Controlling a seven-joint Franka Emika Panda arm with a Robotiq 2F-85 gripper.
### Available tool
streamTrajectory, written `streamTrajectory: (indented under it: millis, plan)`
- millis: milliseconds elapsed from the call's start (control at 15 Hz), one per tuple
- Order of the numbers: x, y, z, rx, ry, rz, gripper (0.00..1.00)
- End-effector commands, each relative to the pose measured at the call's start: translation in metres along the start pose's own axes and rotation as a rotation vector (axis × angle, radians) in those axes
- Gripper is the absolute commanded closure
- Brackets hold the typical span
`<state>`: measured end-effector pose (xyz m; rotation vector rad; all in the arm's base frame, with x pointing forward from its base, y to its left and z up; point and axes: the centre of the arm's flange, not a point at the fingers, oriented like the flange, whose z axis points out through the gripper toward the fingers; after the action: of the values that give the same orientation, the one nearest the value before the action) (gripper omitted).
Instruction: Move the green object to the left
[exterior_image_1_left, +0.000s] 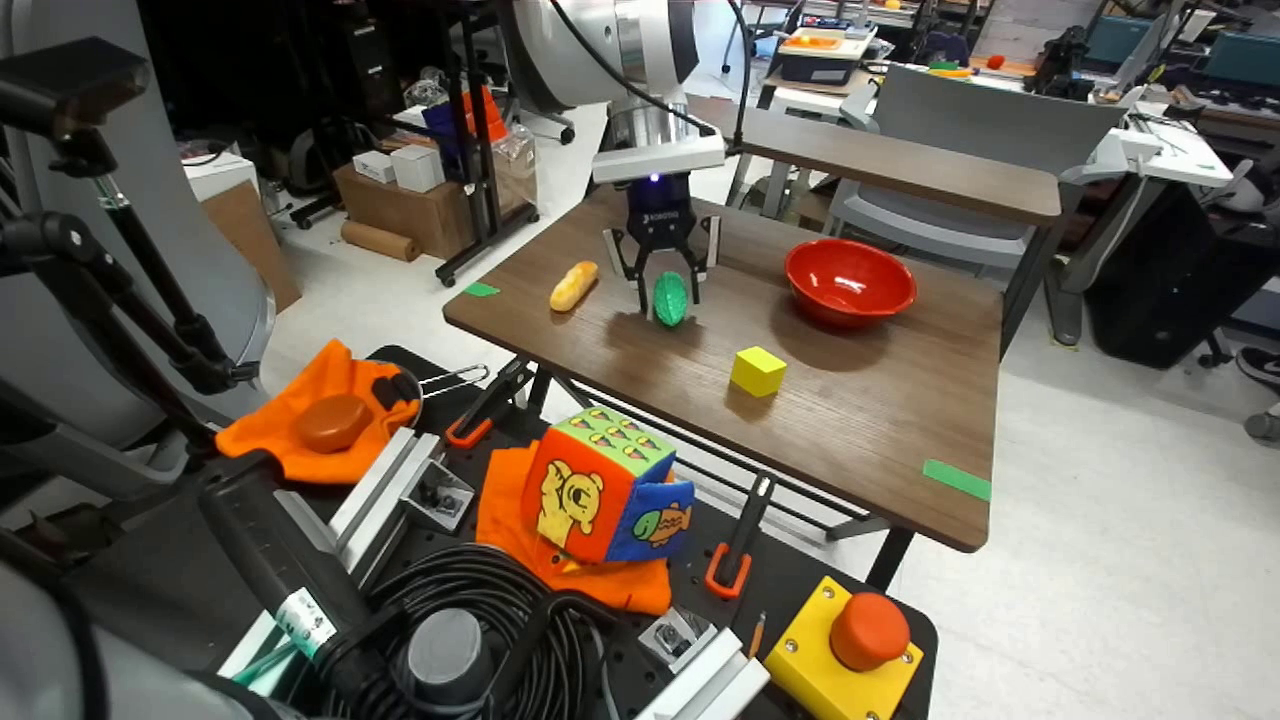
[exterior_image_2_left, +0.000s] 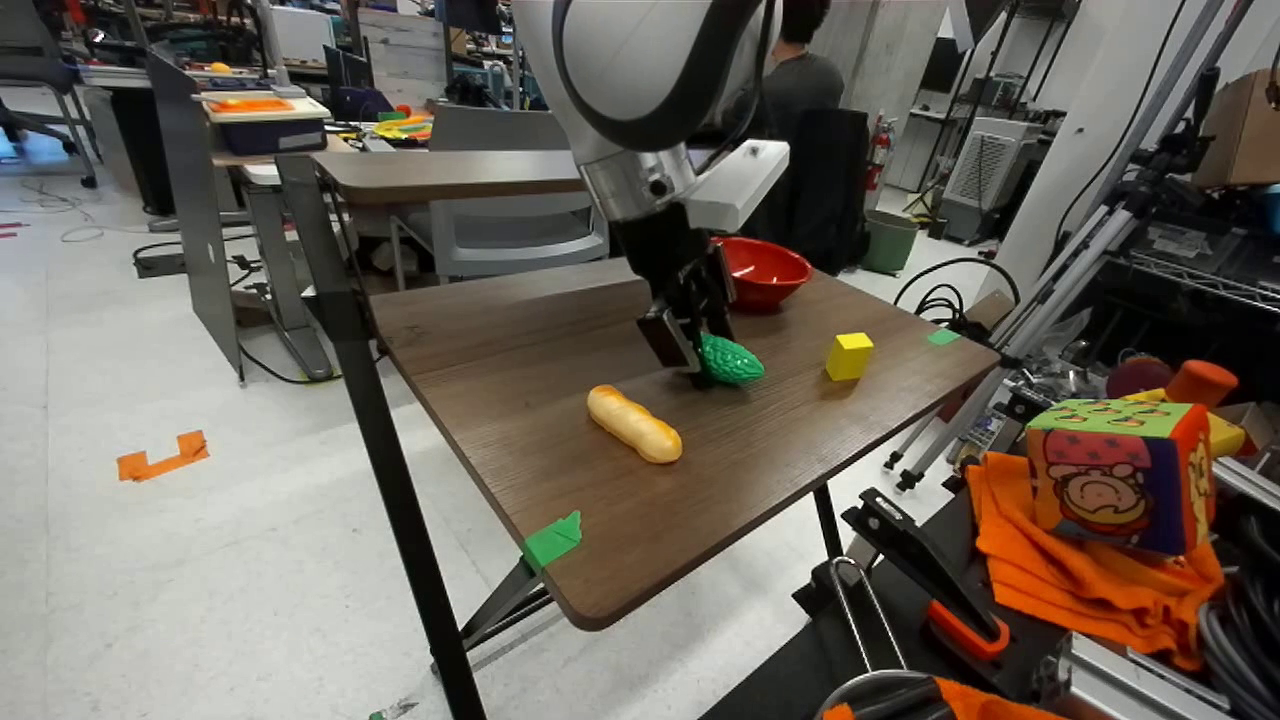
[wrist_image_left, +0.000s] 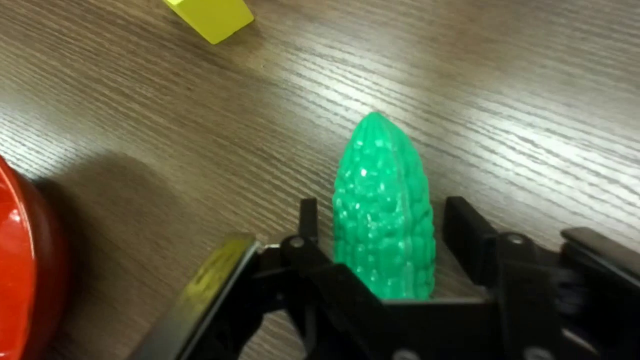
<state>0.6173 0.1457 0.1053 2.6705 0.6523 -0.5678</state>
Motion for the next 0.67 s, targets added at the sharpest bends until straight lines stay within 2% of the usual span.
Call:
streamTrajectory:
  millis: [0, 133, 400, 600]
  plan:
    - [0.012, 0.006, -0.008, -0.037, -0.057, -0.02, 0.64]
    - [0.016, 0.009, -0.022, -0.015, -0.052, -0.019, 0.79]
    - [0.04, 0.019, -0.068, -0.01, 0.013, -0.002, 0.79]
    - [0.07, 0.013, -0.096, -0.021, 0.033, 0.027, 0.79]
